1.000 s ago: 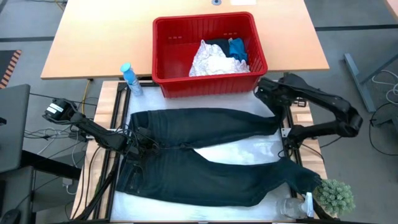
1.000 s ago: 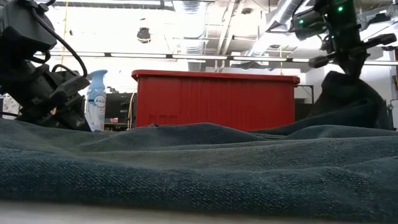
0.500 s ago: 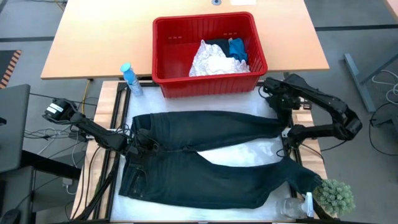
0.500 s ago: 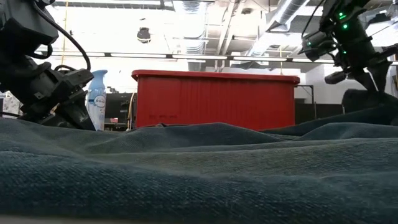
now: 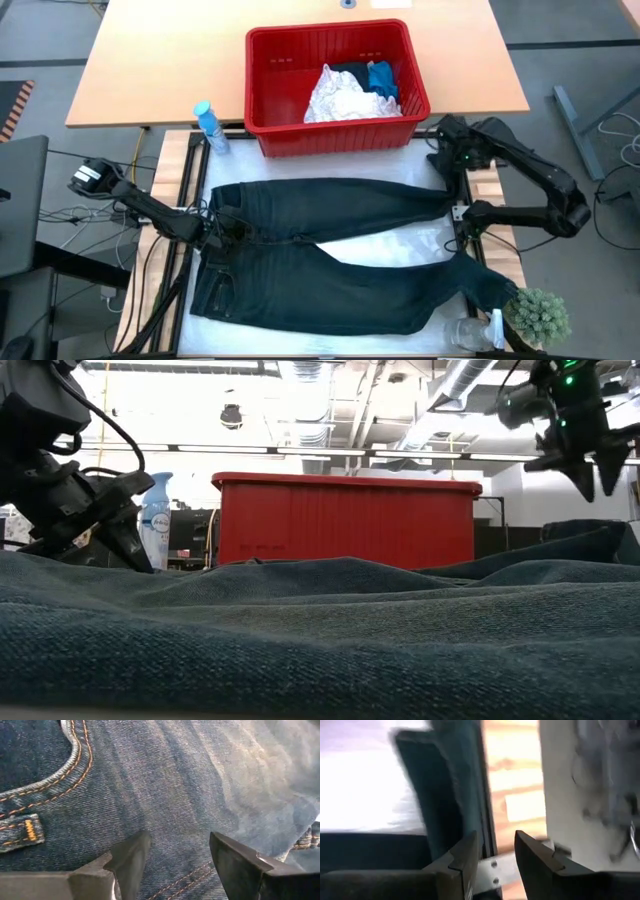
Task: Fold Laundry from Bin
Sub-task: Fold the black pants from the red bin
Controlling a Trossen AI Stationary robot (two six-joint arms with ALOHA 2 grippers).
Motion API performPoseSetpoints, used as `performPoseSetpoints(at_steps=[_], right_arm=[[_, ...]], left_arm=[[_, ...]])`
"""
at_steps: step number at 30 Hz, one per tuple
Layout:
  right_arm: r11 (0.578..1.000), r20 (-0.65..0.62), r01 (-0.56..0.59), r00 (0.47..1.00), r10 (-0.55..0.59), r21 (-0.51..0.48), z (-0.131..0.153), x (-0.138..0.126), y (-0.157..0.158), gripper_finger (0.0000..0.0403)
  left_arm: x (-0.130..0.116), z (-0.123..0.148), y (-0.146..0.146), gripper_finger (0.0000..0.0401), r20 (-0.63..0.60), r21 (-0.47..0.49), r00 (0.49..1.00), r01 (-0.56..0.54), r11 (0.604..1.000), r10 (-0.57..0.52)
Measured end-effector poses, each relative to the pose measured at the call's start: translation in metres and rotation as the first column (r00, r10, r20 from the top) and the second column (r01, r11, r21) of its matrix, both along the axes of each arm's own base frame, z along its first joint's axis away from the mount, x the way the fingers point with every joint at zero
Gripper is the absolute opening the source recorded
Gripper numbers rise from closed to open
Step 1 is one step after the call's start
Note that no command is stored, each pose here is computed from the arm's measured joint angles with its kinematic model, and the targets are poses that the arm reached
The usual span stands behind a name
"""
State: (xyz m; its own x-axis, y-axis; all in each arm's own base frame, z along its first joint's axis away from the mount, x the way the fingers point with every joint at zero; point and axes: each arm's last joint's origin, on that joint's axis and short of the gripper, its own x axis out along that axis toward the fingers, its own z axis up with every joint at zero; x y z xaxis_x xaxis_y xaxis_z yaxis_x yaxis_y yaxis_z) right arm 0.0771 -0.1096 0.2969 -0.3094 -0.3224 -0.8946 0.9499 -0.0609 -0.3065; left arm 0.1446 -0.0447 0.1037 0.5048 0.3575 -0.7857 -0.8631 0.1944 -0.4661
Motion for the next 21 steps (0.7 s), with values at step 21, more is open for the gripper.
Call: performPoseSetpoints(at_steps=[21], right_arm=[[0.803, 0.124, -0.594, 0.794, 0.595, -0.05, 0.018, 0.055, -0.005, 0.0155]], left_arm=[[0.012, 0.117, 0.036, 0.022, 0.343, 0.494, 0.926, -0.034, 0.869, -0.158]])
